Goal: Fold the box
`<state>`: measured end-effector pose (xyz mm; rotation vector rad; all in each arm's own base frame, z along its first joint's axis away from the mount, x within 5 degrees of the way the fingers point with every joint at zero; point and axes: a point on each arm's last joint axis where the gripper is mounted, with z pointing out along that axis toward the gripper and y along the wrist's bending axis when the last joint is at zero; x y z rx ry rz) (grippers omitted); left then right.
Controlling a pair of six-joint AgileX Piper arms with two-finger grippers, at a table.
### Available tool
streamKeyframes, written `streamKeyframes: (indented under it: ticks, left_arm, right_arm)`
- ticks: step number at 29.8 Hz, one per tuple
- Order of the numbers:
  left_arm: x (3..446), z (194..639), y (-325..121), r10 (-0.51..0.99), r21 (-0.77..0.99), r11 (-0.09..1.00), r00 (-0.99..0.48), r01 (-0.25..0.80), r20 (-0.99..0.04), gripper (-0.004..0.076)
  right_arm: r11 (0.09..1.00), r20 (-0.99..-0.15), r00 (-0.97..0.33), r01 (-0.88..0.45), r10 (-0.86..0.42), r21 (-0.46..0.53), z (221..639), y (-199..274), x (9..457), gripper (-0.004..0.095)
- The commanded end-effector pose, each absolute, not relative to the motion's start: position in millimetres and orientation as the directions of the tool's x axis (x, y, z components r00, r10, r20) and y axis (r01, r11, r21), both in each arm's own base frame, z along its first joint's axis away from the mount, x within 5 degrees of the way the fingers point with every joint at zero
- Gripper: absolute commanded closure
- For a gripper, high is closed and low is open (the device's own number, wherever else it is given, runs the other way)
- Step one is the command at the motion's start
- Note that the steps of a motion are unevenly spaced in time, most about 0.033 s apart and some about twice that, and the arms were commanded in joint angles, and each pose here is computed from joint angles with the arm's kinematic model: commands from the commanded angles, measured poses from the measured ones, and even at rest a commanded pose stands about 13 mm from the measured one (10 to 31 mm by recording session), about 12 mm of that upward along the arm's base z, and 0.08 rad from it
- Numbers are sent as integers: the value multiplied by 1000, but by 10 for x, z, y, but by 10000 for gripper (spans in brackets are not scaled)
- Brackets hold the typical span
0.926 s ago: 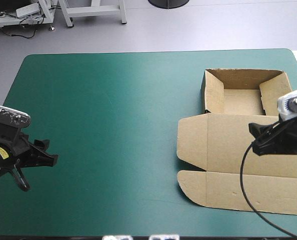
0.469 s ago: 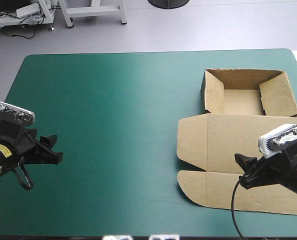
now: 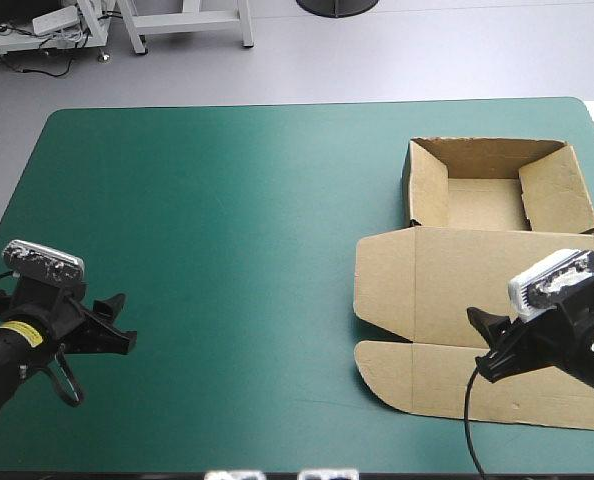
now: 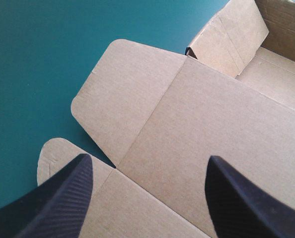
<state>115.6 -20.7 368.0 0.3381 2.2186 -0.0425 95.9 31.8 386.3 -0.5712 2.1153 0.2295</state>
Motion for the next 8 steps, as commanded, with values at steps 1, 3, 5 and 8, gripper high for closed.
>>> streamKeyframes:
  ticks: [1, 3, 5, 8]
  left_arm:
    - [1177, 3808, -215, 201, 82, 966, -510, 245, -836, 337]
    - [1181, 3801, -217, 199, 81, 966, -509, 246, -838, 337]
    - [1182, 3802, -218, 198, 79, 966, -507, 246, -839, 337]
    - [1182, 3802, -218, 198, 79, 966, -508, 246, -838, 337]
  right_arm:
    - [875, -839, -434, -475, -328, -96, 3941, 325, 973, 311]
    - [871, -836, -428, -477, -345, -115, 3934, 327, 978, 311]
    - [876, -836, -432, -469, -339, -113, 3931, 326, 982, 311]
    - [877, -837, -431, -468, -337, -112, 3933, 327, 983, 311]
